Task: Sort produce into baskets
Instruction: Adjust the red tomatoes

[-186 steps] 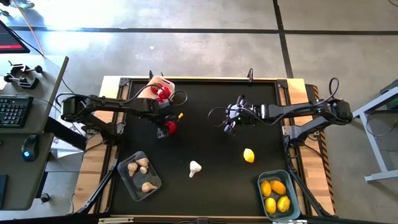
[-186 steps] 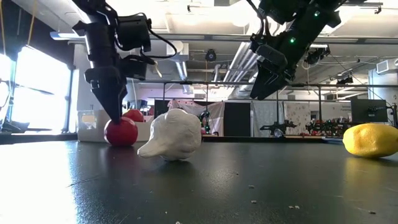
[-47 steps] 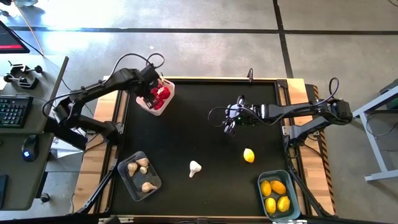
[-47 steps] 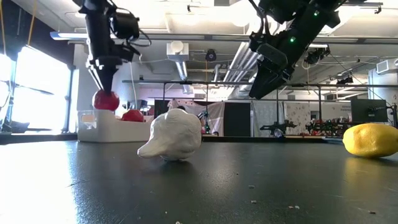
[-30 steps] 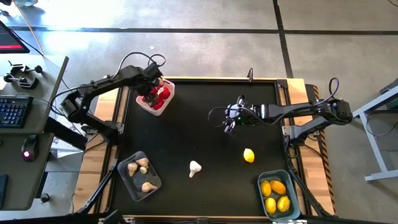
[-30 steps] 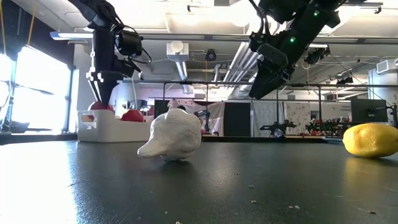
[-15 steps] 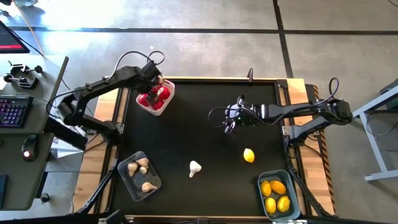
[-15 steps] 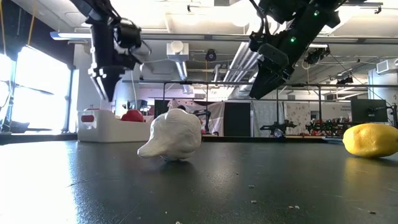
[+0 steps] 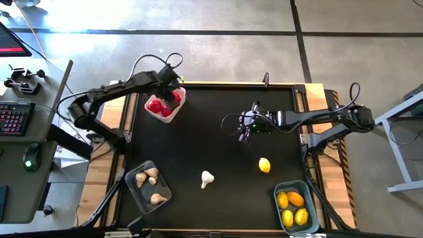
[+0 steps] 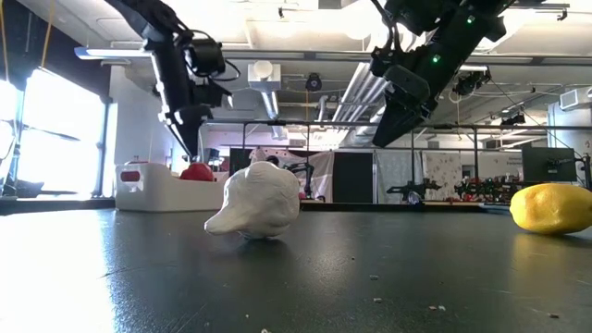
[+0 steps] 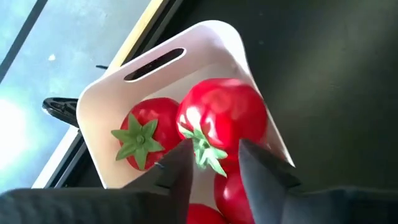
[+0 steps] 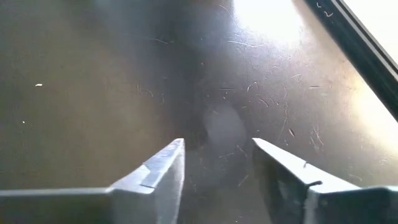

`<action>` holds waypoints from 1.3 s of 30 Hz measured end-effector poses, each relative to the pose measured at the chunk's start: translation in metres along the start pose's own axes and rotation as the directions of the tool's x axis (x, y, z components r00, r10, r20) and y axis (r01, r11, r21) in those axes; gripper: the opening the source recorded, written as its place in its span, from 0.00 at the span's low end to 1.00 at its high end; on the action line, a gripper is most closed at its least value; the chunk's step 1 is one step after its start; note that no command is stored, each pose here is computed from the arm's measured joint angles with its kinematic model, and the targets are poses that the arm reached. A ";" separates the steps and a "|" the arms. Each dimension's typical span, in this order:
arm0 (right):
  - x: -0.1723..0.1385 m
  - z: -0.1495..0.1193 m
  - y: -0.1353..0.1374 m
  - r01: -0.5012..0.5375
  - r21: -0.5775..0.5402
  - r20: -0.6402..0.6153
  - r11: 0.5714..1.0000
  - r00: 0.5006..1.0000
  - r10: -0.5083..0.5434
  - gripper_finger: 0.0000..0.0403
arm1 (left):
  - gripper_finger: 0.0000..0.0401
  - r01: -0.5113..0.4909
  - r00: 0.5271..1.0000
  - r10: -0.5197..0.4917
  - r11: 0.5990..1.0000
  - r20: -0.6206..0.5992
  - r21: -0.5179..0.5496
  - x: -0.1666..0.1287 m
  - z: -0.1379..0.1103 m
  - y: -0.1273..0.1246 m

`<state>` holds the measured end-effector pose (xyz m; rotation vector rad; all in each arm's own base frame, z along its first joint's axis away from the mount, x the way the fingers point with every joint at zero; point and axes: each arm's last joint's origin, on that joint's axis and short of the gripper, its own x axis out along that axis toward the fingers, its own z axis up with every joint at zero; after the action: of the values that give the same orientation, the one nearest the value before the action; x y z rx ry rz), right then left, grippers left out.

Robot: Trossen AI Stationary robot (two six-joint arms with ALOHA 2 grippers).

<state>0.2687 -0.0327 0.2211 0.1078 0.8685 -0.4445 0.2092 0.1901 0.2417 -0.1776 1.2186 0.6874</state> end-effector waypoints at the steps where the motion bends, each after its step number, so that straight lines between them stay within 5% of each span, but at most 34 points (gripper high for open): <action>1: 0.000 0.000 0.000 0.000 -0.005 0.000 1.000 1.000 0.000 0.42 | 0.26 -0.006 1.000 0.006 1.000 -0.005 -0.002 0.003 0.001 0.000; 8: 0.000 0.000 0.000 0.000 -0.013 0.000 1.000 1.000 0.000 0.24 | 0.11 -0.013 1.000 0.013 1.000 -0.003 0.014 0.020 0.008 -0.002; 15: 0.000 0.000 0.000 0.000 -0.013 0.000 1.000 1.000 0.000 0.17 | 0.05 -0.012 1.000 0.012 1.000 0.009 0.018 0.026 0.011 -0.002; 26: 0.000 0.000 0.000 0.000 -0.013 0.000 1.000 1.000 0.000 0.17 | 0.03 -0.020 0.986 0.018 1.000 0.169 0.010 -0.017 0.004 -0.009; 39: 0.000 0.003 0.001 -0.006 -0.003 0.029 1.000 1.000 0.006 0.17 | 0.02 -0.176 0.963 0.159 0.983 -0.216 -0.058 -0.043 -0.046 -0.029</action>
<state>0.2710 -0.0329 0.2228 0.1006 0.8402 -0.4383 0.1819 0.1282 0.2578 -0.2169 1.4225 0.8809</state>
